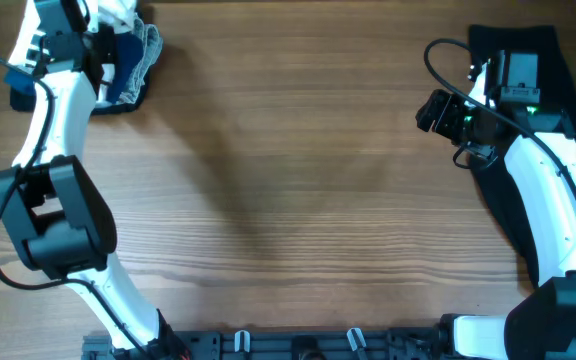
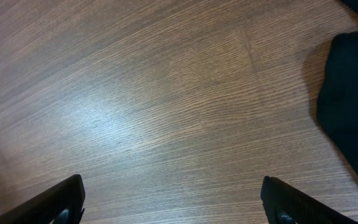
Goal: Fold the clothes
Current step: 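Lower the bundle onto the blue clothes stack and open the left gripper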
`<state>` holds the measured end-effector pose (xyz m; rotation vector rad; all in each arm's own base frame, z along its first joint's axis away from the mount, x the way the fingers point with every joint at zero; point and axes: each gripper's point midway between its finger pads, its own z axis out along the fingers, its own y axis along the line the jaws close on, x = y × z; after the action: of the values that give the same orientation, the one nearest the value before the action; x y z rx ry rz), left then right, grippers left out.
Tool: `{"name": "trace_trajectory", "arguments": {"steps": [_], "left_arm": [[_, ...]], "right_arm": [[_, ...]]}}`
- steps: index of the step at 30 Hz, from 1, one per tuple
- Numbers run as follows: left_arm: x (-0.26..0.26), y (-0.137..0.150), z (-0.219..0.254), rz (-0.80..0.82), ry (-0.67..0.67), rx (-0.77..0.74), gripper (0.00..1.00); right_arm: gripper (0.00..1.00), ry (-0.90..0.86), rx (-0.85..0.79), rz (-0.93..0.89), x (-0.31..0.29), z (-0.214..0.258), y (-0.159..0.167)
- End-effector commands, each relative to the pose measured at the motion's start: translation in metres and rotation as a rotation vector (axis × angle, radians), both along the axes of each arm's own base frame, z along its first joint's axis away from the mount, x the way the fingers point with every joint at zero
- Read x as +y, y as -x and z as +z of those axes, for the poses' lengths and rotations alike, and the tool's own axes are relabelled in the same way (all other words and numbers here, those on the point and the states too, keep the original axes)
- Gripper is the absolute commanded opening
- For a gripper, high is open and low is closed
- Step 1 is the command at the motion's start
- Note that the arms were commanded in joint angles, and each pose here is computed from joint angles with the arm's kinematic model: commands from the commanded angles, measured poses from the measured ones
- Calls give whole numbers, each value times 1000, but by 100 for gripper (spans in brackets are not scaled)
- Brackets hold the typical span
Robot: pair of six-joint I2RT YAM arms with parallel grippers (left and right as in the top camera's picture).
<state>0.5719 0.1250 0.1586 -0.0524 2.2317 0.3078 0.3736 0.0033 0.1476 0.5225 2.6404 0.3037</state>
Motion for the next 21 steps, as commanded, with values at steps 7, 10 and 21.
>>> {"name": "trace_trajectory", "arguments": {"steps": [7,10,21], "left_arm": [[-37,-9,21,-70,83,-57,100],[-38,-2,71,-74,66,-149,100],[9,-55,71,-58,19,-429,100]], "right_arm": [[91,-3,2,-3,-1,-2,-4],[92,-4,2,-4,-1,-2,-4],[92,-29,9,7,4,-2,-2]]}}
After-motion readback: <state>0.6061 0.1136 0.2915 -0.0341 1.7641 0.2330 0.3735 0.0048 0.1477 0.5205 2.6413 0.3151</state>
